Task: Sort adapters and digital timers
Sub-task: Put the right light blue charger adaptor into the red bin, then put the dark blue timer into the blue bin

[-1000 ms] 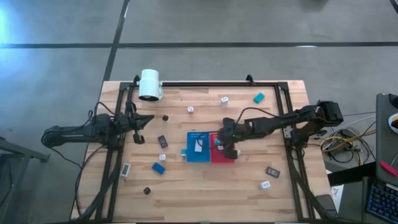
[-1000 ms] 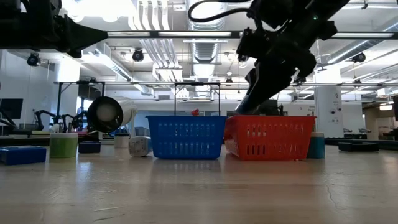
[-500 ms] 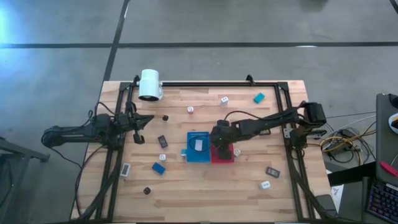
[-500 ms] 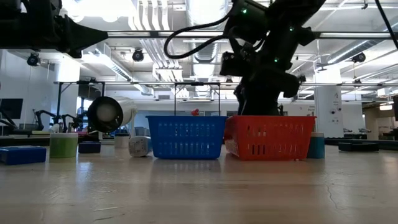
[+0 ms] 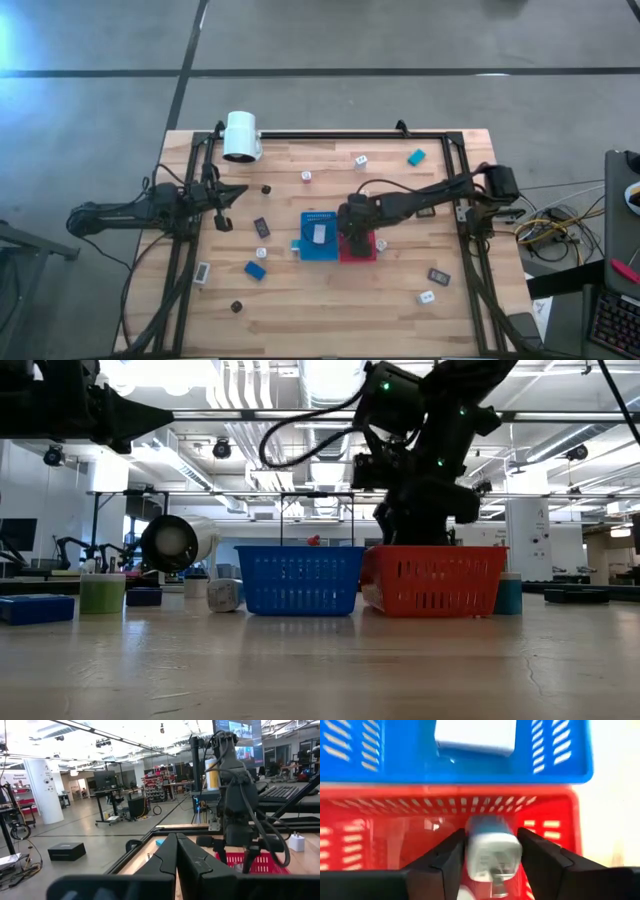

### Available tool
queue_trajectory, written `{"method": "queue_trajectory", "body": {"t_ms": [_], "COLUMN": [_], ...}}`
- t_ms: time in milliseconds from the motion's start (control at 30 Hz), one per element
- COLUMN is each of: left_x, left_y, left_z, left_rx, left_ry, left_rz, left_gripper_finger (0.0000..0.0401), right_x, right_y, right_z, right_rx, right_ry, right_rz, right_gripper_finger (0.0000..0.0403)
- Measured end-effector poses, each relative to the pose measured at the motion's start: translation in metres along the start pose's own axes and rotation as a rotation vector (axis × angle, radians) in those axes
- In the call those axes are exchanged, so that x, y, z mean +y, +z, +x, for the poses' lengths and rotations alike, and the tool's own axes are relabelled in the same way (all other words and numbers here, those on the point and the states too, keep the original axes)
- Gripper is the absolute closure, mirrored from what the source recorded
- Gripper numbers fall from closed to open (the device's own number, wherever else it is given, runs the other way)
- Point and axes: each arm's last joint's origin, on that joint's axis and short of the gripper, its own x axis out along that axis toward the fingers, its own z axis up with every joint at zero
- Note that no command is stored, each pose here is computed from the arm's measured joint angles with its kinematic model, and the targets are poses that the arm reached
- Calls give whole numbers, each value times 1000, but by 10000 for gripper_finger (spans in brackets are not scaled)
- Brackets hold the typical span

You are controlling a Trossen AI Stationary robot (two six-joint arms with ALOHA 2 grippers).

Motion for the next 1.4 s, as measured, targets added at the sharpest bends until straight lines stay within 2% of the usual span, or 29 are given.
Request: {"method": "queue_trajectory", "body": {"t_ms": [300, 533, 767, 933, 1200, 1400], "left_x": [0, 0, 0, 0, 0, 0], "left_y": [0, 0, 0, 0, 0, 0], "left_z": [0, 0, 0, 0, 0, 0], "left_rx": [0, 0, 1, 2, 4, 4], "left_ry": [-1, -2, -2, -2, -1, -2], "left_rz": [0, -8, -11, -11, -10, -12], "left_gripper_finger": [388, 394, 391, 388, 394, 390], "right_x": [-2, -4, -7, -11, -14, -15], "right_y": [-2, -10, -60, -105, -153, -172], "right_z": [-21, -73, -119, -135, -151, -151], "right_rx": [-56, -404, -867, -1142, -1323, -1392], "right_ry": [-1, -36, -39, -59, -88, -106], "right_rz": [5, 38, 12, 16, -14, -31], "right_gripper_finger": [211, 227, 242, 255, 327, 387]}}
